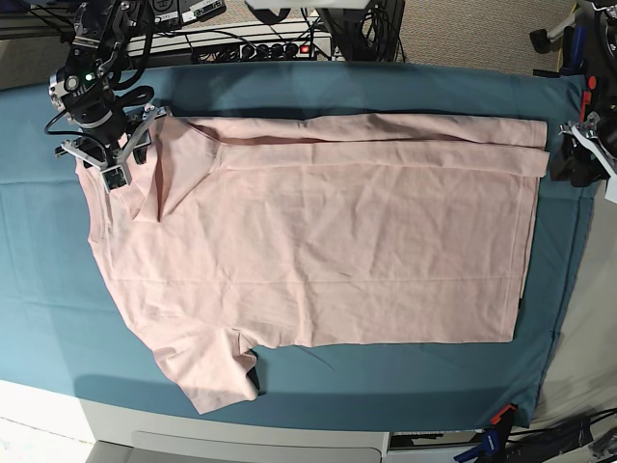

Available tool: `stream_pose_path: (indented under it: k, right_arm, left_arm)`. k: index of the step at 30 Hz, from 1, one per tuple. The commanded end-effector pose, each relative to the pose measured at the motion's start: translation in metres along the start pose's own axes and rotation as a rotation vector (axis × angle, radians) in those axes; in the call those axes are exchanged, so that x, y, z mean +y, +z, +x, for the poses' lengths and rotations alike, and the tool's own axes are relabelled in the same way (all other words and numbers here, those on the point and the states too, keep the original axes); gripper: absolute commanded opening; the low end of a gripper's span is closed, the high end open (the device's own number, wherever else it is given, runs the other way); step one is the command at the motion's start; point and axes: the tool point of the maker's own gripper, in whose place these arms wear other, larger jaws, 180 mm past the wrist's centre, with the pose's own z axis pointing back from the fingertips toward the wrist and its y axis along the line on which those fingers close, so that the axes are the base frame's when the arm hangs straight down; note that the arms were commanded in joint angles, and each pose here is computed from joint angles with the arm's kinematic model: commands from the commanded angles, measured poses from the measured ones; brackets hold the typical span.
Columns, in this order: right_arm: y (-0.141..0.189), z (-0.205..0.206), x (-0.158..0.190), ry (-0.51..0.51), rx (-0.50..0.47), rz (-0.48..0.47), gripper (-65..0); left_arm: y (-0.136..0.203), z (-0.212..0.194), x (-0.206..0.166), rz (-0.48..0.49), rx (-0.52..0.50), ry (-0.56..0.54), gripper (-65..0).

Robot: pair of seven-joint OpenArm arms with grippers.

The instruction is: Fold the T-shirt properly

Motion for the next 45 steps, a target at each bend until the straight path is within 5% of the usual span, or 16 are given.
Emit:
stream_pose_path:
  k: [1, 6, 21, 37, 43, 45]
  right_arm:
    - [0.003, 0.014, -0.002, -0.004, -0.059, 0.005, -41.5]
    - [0.007, 0.023, 0.029, -0.001, -0.121, 0.166, -41.5]
    - [-0.008, 0.021, 0.042, 0.125, -0.043, 0.039, -41.5]
    - [-0.018, 0.000, 0.021, 0.091, 0.044, -0.088, -42.0]
    - [-0.015, -0.001, 0.000, 0.043, 0.056, -0.208, -65.0]
    - [-0.015, 0.001, -0.001, 0.034, 0.049, -0.210, -65.0]
  left_arm:
    - [0.004, 0.016, 0.001, -0.002, -0.040, -0.025, -35.8]
    - [0.005, 0.015, 0.001, -0.002, -0.039, -0.025, -35.8]
    - [0.004, 0.019, 0.000, -0.010, -0.051, -0.021, -35.8]
    - [0.004, 0.019, 0.000, -0.012, -0.052, -0.020, -35.8]
    - [0.004, 0.019, 0.000, -0.012, -0.052, -0.019, -35.8]
    - [0.004, 0.019, 0.000, -0.012, -0.052, -0.019, -35.8]
